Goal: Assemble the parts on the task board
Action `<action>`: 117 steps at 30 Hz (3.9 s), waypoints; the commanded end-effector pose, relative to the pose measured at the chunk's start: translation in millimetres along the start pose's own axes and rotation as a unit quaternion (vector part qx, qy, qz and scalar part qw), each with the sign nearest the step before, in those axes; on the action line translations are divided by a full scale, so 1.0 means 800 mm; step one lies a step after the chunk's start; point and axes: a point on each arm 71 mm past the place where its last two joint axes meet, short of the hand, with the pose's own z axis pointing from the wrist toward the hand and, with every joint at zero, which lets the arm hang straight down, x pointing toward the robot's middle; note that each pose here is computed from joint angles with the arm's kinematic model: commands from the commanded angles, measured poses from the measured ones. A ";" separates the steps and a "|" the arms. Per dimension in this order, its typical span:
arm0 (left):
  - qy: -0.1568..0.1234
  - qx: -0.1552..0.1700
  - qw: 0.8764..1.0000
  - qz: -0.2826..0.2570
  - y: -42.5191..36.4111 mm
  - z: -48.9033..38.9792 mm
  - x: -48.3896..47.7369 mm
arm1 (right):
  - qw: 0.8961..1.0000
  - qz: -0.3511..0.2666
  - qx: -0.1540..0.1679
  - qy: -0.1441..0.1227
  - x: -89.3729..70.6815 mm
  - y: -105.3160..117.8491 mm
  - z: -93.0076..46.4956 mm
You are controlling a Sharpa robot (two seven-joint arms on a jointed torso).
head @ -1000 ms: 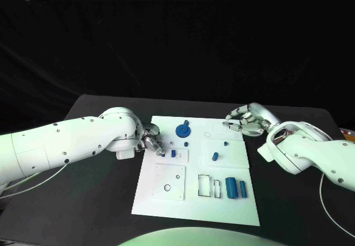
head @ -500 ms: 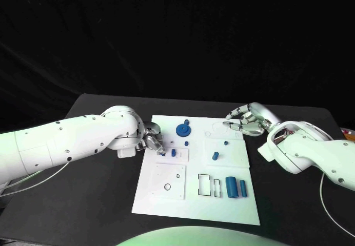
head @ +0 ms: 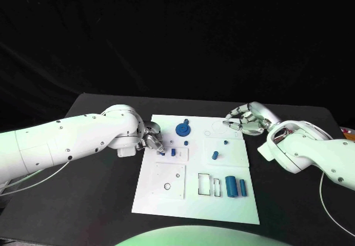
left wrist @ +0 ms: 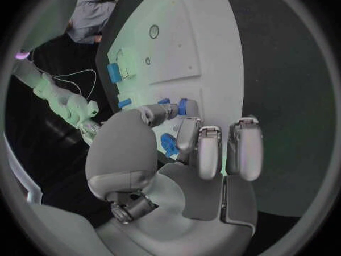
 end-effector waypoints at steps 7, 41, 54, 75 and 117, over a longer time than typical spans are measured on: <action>0.028 -0.005 1.000 0.007 0.0001 0.004 0.012 | 1.000 -0.004 -0.003 0.006 0.001 0.000 0.000; 0.019 -0.014 1.000 0.000 0.0055 0.006 0.008 | 1.000 -0.003 -0.003 0.004 0.000 0.000 -0.001; 0.012 -0.015 1.000 -0.003 0.0093 0.004 0.005 | 1.000 -0.003 -0.002 0.003 -0.001 -0.002 -0.002; -0.001 0.000 0.999 -0.040 0.0162 -0.006 -0.003 | 1.000 -0.003 0.000 0.004 0.000 -0.003 -0.002; -0.256 0.283 0.914 0.138 -0.0738 -0.007 -0.010 | 1.000 -0.003 -0.008 0.001 0.001 -0.004 -0.003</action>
